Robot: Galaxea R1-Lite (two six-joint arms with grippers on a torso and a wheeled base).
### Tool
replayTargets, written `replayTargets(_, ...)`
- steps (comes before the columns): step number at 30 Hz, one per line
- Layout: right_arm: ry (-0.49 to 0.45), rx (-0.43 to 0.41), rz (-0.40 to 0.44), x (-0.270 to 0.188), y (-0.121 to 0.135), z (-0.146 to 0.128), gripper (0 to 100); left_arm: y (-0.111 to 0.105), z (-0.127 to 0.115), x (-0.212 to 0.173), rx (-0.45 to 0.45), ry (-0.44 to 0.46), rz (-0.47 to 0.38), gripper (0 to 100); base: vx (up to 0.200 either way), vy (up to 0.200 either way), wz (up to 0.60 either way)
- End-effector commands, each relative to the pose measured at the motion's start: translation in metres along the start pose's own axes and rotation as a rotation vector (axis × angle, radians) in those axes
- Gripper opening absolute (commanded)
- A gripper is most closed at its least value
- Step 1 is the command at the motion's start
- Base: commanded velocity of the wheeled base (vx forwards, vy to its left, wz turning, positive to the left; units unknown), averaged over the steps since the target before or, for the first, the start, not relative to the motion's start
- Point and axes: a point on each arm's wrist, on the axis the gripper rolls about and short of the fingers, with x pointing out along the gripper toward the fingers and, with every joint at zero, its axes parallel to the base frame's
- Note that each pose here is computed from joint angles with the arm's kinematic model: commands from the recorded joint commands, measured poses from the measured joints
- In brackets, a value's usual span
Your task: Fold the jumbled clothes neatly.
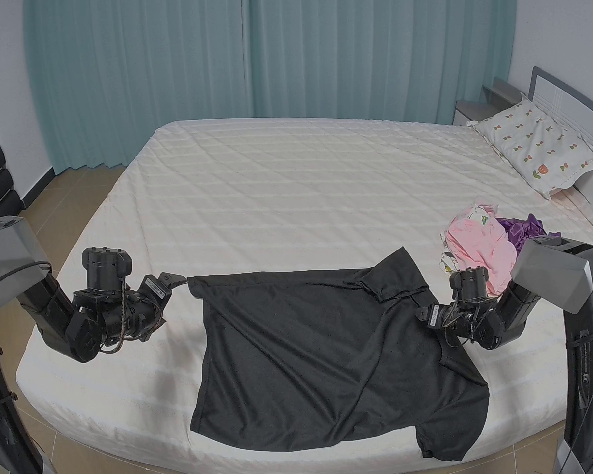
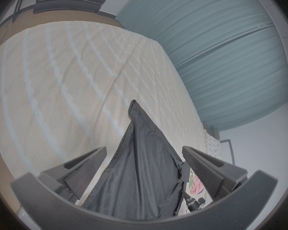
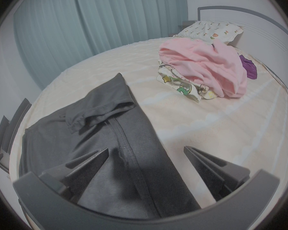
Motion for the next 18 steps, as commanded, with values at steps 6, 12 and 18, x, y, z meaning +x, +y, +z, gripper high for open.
replayTargets(6,0.022,0.005,-0.076,0.013,-0.005,0.002,100,0.006,-0.001,0.005,-0.007,0.008,0.022,100,0.000,0.000,0.00)
replayTargets(12,-0.012,0.003,-0.116,0.011,-0.003,0.005,100,0.006,-0.001,0.005,-0.005,0.008,0.022,100,0.000,0.000,0.00)
replayTargets(18,-0.044,0.036,-0.176,0.011,-0.026,0.020,100,0.007,-0.001,0.006,-0.007,0.008,0.025,100,0.000,0.000,0.00)
